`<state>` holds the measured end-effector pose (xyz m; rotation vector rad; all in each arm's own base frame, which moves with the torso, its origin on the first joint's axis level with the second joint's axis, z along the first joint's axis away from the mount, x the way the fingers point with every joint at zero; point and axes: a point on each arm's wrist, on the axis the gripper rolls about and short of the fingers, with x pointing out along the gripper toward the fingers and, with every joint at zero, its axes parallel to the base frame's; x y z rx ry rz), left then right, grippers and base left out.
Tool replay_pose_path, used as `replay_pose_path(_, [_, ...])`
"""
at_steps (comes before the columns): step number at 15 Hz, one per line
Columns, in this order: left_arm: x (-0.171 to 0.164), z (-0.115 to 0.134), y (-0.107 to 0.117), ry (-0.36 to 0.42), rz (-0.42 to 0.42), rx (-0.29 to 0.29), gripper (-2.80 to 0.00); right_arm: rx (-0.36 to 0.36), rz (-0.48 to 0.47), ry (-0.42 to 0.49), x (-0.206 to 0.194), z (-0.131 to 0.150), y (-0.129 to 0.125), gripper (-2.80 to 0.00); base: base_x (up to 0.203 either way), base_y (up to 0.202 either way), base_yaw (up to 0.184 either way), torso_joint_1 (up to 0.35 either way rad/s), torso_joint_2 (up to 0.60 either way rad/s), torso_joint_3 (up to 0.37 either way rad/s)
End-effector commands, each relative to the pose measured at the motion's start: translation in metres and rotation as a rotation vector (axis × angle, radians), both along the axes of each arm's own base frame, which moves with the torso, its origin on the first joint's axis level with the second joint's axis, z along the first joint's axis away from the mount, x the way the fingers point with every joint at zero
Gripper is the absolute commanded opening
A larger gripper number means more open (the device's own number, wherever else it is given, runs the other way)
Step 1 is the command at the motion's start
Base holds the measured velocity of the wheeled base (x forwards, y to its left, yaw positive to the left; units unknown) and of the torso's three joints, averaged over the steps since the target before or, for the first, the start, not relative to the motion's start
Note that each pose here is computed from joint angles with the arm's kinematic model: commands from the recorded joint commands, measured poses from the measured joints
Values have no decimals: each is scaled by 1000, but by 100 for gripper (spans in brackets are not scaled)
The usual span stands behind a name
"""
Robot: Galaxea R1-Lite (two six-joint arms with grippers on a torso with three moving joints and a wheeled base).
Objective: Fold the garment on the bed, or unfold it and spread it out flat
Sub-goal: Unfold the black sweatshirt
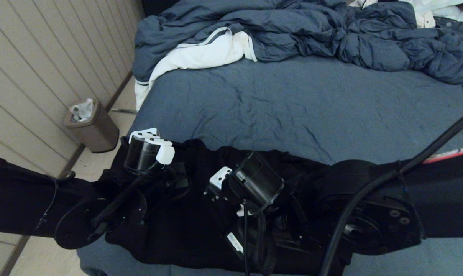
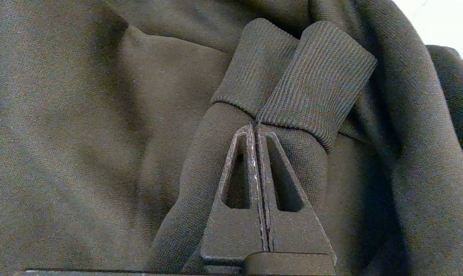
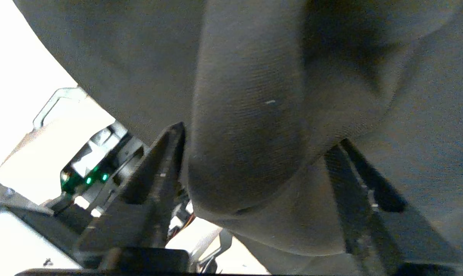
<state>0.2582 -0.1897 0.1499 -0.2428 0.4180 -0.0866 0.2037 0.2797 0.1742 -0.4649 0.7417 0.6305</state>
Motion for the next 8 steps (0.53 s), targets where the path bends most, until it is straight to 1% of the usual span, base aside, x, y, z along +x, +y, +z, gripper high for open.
replay_pose_path(1, [0, -1, -1, 0, 2, -2, -280, 8, -14, -14, 1, 5, -3, 0, 0, 0, 0, 0, 0, 0])
replay_pose_path(8, [1, -2, -1, 1, 3, -1, -280, -2, -15, -18, 0, 3, -2, 0, 0, 0, 0, 0, 0, 0])
